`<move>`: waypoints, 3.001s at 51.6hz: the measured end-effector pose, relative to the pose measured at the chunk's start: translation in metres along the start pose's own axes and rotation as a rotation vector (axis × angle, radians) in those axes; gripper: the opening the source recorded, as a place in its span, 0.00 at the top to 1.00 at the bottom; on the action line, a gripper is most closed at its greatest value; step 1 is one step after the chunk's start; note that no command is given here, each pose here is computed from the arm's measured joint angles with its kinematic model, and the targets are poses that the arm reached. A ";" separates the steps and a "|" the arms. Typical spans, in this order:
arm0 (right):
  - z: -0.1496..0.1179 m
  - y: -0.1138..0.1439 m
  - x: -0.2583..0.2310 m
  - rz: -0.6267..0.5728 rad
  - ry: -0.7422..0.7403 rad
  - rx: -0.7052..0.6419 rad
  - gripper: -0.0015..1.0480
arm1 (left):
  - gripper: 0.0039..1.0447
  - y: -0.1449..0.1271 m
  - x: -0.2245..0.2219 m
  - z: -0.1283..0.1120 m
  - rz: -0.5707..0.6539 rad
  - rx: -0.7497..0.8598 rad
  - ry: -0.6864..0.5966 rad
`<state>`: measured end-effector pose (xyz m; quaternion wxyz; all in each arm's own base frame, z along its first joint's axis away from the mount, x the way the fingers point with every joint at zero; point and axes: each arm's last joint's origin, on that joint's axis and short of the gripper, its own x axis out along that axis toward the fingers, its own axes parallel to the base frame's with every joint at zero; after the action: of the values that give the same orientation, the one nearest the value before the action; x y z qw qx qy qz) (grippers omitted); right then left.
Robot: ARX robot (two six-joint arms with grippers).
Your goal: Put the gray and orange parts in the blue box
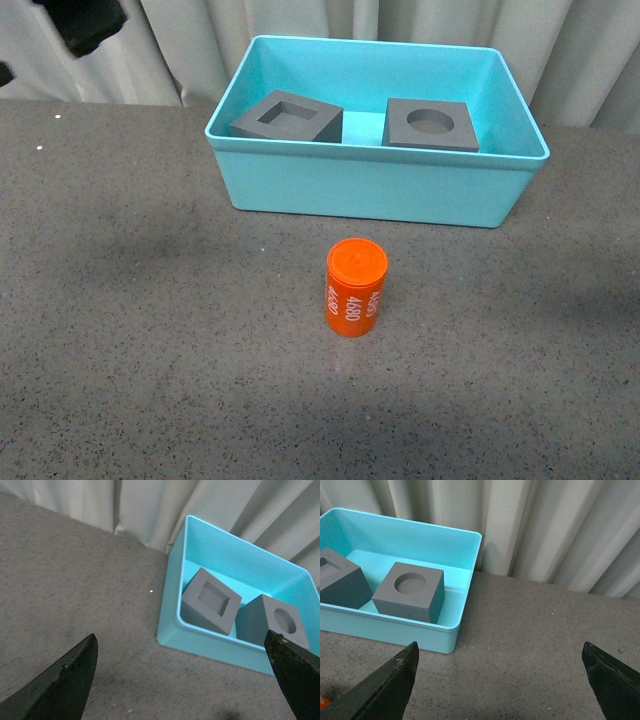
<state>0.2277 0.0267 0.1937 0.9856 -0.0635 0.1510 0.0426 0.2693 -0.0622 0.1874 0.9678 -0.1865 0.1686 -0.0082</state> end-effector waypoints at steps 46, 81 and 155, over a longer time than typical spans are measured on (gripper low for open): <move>0.000 0.000 0.000 0.000 0.000 0.000 0.09 | 0.89 0.071 -0.125 -0.038 0.010 0.360 -0.345; 0.000 0.000 0.000 0.000 0.000 0.000 0.09 | 0.97 0.070 -0.148 -0.042 0.009 0.370 -0.362; -0.009 0.046 0.027 0.420 0.213 -0.179 0.09 | 0.06 0.072 -0.162 -0.050 0.010 0.373 -0.356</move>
<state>0.2456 0.0725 0.1715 0.9241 -0.1220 0.2596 0.2525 0.0968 -0.0002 0.1696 1.0000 -0.0026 -0.0081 -0.0012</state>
